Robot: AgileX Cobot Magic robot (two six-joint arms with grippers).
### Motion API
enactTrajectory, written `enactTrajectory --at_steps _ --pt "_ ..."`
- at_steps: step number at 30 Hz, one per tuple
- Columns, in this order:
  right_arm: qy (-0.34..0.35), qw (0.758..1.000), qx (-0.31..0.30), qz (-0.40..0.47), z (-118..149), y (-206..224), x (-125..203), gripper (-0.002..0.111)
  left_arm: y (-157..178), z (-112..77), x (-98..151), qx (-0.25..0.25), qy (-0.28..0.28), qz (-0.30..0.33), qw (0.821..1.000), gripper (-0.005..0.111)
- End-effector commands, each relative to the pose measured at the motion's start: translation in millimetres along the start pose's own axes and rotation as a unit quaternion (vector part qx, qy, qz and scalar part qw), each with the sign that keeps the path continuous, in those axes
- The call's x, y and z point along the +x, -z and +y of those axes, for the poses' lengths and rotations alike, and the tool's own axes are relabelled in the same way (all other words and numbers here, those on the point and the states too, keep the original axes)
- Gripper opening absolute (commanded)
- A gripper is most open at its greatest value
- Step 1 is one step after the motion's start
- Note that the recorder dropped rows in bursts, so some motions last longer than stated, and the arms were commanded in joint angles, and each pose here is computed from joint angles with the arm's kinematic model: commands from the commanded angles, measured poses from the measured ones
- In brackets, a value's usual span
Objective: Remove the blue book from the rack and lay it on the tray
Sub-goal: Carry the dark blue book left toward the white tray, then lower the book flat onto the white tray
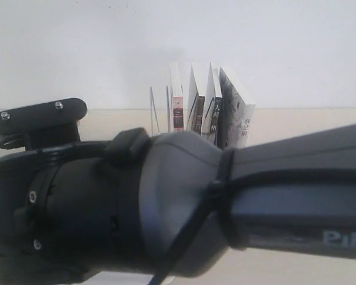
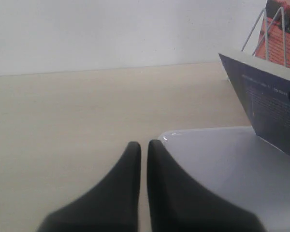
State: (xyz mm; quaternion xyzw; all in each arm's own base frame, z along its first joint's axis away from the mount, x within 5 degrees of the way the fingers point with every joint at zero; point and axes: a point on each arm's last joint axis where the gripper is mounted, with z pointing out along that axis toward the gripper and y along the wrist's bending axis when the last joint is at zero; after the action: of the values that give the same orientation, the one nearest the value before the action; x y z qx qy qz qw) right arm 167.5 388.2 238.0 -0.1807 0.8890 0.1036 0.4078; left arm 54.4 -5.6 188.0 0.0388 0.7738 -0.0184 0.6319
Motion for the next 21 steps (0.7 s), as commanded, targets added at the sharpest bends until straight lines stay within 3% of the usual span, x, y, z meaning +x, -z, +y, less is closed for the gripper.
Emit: enactTrajectory --at_steps 1,8,21 --pt "-0.019 1.0 -0.001 -0.018 3.6 -9.2 2.5 0.043 -0.1 0.2 1.0 -0.002 -0.003 0.0 1.0 0.004" --pt "-0.046 0.996 -0.044 -0.056 11.3 -9.3 -3.9 0.043 -0.1 0.2 1.0 -0.002 -0.003 0.0 1.0 0.004" --pt "-0.047 0.992 -0.06 -0.096 10.5 2.4 -18.5 0.043 -0.1 0.2 1.0 -0.002 -0.003 0.0 1.0 0.004"
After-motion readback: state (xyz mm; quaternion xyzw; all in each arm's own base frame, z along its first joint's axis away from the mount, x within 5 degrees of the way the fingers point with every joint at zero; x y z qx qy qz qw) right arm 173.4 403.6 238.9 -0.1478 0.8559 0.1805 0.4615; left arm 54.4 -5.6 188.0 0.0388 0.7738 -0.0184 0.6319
